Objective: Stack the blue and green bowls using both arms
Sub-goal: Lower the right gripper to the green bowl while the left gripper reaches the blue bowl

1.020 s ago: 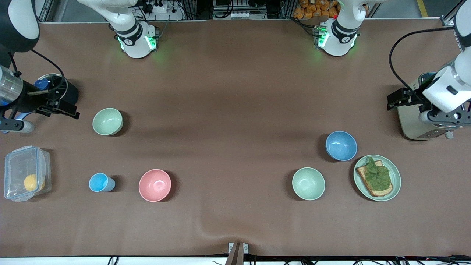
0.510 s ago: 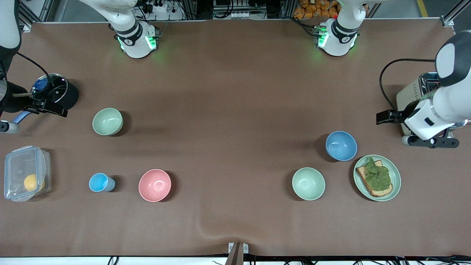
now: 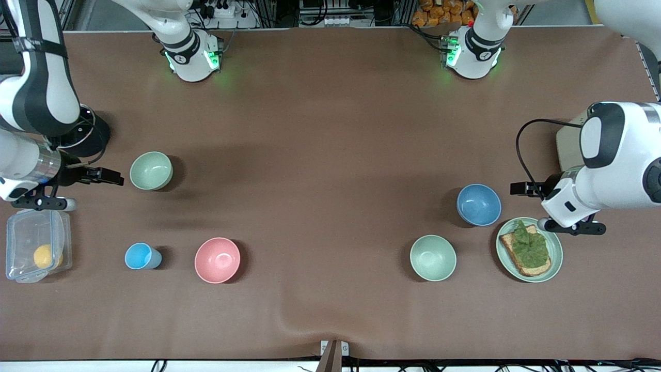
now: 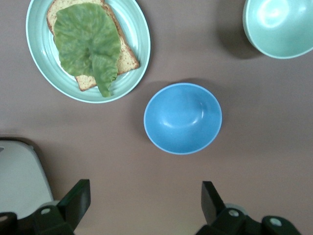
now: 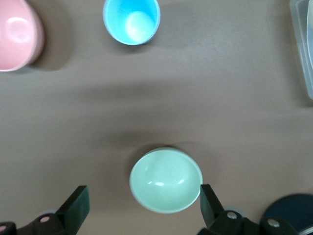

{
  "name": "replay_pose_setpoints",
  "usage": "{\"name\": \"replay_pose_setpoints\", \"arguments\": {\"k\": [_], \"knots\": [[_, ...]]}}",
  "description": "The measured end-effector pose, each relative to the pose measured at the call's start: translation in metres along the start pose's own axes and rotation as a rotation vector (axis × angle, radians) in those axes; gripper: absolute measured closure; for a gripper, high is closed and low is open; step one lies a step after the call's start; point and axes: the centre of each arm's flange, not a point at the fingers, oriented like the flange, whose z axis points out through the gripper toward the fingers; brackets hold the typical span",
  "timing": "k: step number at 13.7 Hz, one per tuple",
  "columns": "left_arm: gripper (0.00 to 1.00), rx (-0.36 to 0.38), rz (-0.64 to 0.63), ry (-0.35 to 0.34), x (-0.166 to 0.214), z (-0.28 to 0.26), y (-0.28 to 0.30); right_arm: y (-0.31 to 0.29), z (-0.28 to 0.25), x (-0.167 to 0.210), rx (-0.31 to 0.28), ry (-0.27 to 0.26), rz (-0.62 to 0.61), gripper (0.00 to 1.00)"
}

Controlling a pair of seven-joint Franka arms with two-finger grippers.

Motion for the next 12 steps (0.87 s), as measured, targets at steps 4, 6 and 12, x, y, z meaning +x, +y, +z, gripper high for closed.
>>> {"name": "replay_pose_setpoints", "arguments": {"k": [4,6,12], "knots": [[0.0,-0.004,-0.032,0.018,0.018,0.032,-0.002,0.028,0.082,-0.014,0.003,0.007,-0.024,0.0],[0.0,-0.006,-0.037,0.033,0.02,0.051,-0.004,0.031,0.108,-0.021,0.006,-0.007,-0.052,0.0],[0.0,-0.008,-0.058,0.129,-0.002,0.112,-0.016,0.086,0.156,-0.029,0.027,-0.022,-0.109,0.0]]}}
